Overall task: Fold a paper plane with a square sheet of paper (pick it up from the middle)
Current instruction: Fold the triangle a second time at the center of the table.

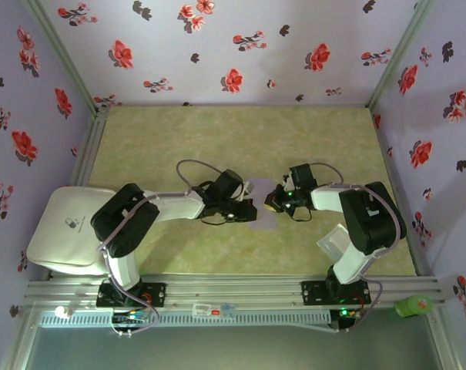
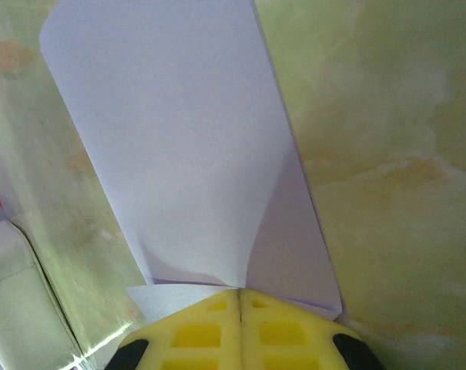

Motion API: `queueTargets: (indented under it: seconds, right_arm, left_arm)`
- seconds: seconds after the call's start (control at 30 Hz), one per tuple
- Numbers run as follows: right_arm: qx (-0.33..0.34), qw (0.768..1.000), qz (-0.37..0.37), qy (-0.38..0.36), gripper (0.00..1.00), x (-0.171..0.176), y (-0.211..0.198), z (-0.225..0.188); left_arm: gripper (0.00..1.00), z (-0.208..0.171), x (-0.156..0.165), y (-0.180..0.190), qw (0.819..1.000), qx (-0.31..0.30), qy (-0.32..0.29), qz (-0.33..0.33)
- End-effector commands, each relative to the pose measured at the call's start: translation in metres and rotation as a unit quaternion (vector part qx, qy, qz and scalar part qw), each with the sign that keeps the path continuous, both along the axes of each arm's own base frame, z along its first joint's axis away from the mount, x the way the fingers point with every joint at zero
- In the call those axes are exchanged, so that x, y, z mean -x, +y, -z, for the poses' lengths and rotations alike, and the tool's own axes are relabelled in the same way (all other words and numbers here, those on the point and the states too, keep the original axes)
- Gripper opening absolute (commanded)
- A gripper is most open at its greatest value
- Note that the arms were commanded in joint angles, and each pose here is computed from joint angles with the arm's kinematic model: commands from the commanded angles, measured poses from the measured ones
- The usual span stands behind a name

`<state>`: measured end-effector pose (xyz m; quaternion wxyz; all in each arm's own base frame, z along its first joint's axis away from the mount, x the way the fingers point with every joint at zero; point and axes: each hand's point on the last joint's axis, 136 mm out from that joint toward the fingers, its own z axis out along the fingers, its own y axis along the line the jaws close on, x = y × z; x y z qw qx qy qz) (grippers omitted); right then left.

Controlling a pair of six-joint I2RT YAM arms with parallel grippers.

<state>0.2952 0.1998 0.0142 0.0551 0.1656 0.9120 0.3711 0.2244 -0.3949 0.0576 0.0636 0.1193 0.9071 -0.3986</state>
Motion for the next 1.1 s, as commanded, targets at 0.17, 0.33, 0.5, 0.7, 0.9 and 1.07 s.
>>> queueTargets:
  seconds: [0.17, 0.33, 0.5, 0.7, 0.9, 1.07]
  right_arm:
    - [0.069, 0.996, 0.016, 0.057, 0.00, 0.025, -0.028, 0.031]
    - [0.043, 0.999, 0.004, 0.024, 0.02, 0.012, -0.019, 0.012]
    - [0.007, 1.000, -0.014, -0.027, 0.01, 0.004, -0.005, -0.021]
    - [-0.003, 0.999, -0.034, -0.034, 0.00, 0.022, 0.009, -0.027]
    - [-0.017, 0.999, -0.044, -0.008, 0.00, 0.039, 0.021, -0.011]
    - [-0.014, 0.999, -0.049, 0.010, 0.00, 0.044, 0.021, 0.003]
  left_arm:
    - [0.00, 0.043, -0.013, 0.010, 0.997, -0.061, 0.020, -0.034]
    - [0.00, 0.063, 0.000, 0.026, 0.995, -0.079, 0.039, -0.044]
    - [0.00, 0.071, 0.008, 0.033, 0.994, -0.085, 0.051, -0.051]
    - [0.00, 0.064, 0.005, 0.027, 0.995, -0.078, 0.047, -0.050]
    - [0.00, 0.065, 0.006, 0.025, 0.994, -0.082, 0.052, -0.051]
    - [0.00, 0.066, 0.006, 0.026, 0.994, -0.085, 0.053, -0.049]
